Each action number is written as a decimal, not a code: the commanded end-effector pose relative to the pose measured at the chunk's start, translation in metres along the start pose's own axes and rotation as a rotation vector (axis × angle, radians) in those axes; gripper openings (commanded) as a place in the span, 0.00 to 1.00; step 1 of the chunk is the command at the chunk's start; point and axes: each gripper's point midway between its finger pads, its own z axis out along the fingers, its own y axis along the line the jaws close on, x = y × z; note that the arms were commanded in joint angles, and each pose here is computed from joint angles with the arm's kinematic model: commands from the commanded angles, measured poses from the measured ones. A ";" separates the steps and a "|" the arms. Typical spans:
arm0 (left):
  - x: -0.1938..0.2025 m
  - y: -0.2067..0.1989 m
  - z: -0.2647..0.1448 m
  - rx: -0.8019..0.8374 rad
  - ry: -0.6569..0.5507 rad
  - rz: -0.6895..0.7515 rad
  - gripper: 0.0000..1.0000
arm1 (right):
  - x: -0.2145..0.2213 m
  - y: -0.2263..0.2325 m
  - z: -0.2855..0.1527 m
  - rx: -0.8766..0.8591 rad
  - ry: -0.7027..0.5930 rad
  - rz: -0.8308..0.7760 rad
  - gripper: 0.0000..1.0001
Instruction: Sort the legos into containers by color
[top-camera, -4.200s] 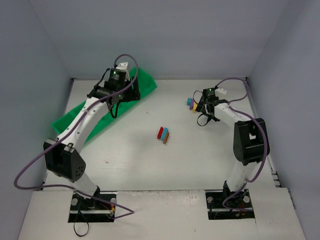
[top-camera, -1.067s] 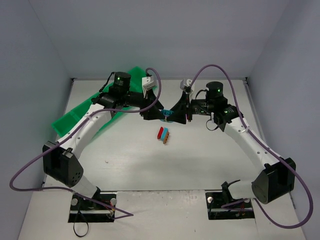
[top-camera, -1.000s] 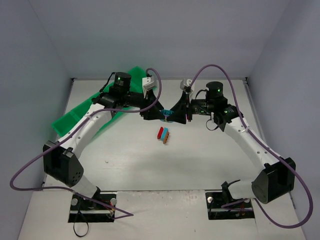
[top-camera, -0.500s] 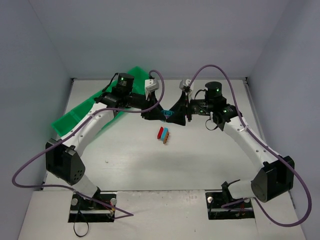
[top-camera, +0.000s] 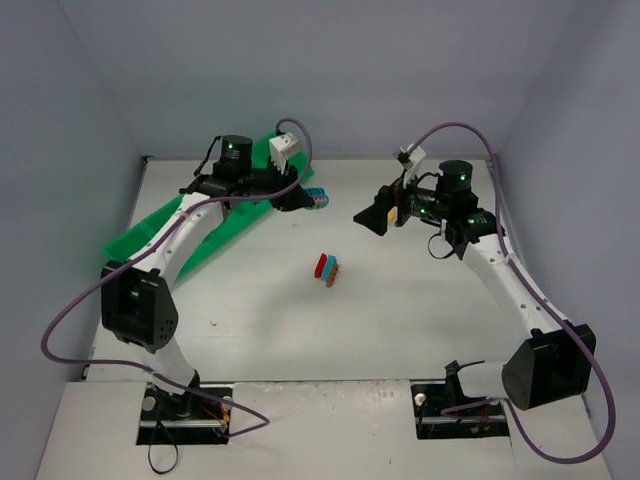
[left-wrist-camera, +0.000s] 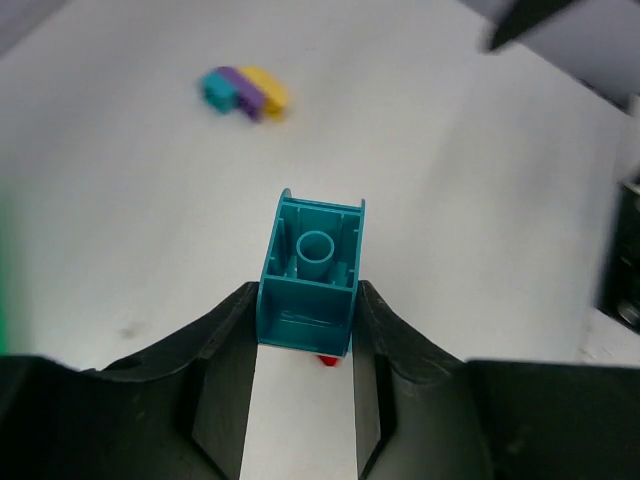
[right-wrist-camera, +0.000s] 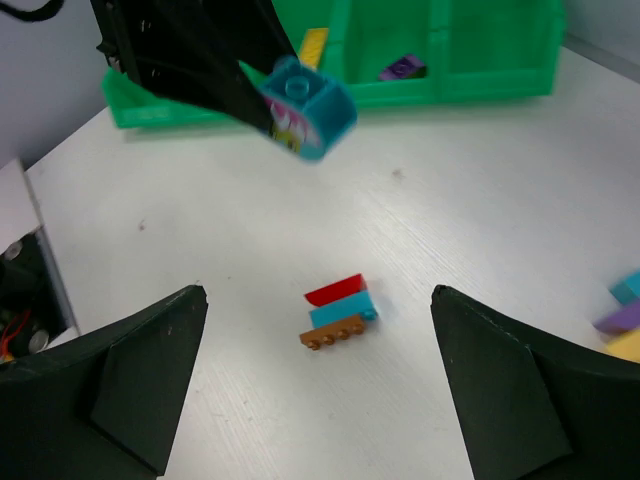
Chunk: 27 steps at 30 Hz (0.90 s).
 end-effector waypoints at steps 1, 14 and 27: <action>-0.060 0.080 -0.019 -0.391 -0.160 0.018 0.00 | -0.026 -0.023 -0.023 0.210 -0.102 0.005 0.91; -0.102 0.252 -0.035 -1.064 -0.381 -0.087 0.02 | 0.013 -0.023 -0.033 0.277 -0.072 0.146 0.90; -0.066 0.317 -0.007 -1.168 -0.350 -0.080 0.34 | 0.042 -0.024 -0.036 0.302 -0.020 0.191 0.90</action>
